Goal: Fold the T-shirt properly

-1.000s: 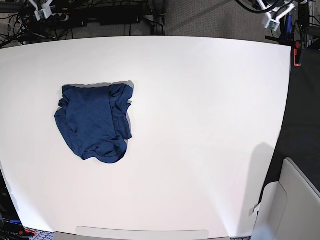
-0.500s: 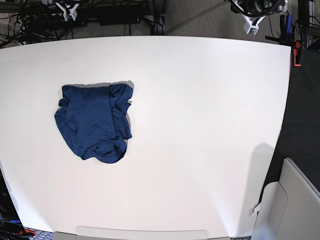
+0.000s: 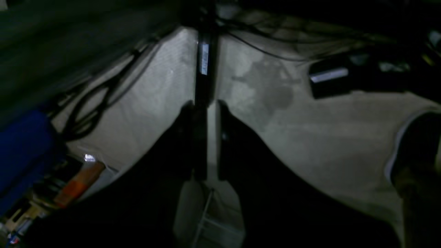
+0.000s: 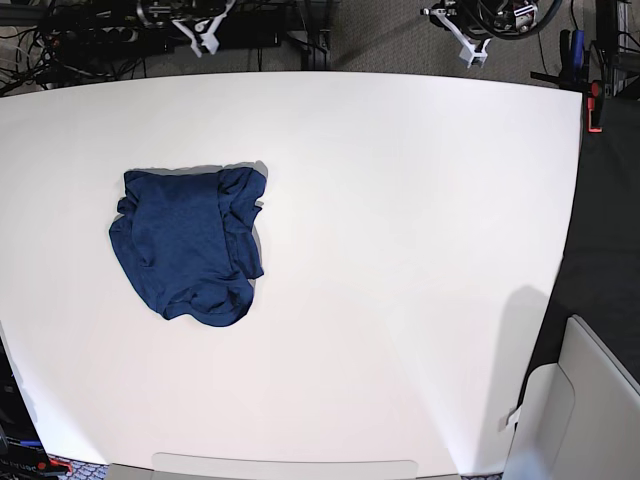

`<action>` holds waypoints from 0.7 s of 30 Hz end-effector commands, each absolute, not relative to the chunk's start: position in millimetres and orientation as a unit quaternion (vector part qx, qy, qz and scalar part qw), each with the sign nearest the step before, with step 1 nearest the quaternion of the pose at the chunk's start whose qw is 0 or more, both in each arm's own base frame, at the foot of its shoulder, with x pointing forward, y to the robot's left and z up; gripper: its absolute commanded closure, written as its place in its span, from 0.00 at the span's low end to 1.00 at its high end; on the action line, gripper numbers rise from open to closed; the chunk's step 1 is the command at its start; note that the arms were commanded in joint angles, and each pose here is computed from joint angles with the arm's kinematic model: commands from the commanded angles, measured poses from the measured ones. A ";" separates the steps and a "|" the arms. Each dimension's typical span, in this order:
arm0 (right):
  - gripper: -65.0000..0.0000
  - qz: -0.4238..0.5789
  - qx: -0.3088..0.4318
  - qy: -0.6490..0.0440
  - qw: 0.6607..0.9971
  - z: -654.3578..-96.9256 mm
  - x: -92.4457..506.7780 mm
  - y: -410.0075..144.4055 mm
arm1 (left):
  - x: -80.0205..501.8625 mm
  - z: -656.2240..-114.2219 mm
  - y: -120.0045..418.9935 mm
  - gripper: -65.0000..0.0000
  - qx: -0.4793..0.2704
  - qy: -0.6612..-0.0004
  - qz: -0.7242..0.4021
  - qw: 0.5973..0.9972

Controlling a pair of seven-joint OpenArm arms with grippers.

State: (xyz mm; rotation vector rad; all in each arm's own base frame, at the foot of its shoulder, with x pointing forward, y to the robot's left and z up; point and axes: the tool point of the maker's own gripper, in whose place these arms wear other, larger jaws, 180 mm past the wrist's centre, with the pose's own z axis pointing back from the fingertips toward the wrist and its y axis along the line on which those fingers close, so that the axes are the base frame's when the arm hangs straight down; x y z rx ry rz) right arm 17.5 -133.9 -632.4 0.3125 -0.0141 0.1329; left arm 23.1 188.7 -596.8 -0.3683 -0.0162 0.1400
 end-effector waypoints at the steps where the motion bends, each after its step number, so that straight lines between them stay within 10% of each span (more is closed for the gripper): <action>1: 0.95 0.064 0.151 -0.022 0.986 -634.2 27.9 -135.4 | 23.5 -598.6 191.1 1.00 -0.183 -0.012 0.071 0.981; 21: 0.95 0.051 0.023 -0.079 0.995 -652.5 67.4 -95.0 | 5.7 -630.4 93.6 1.00 -0.255 -0.035 0.052 0.965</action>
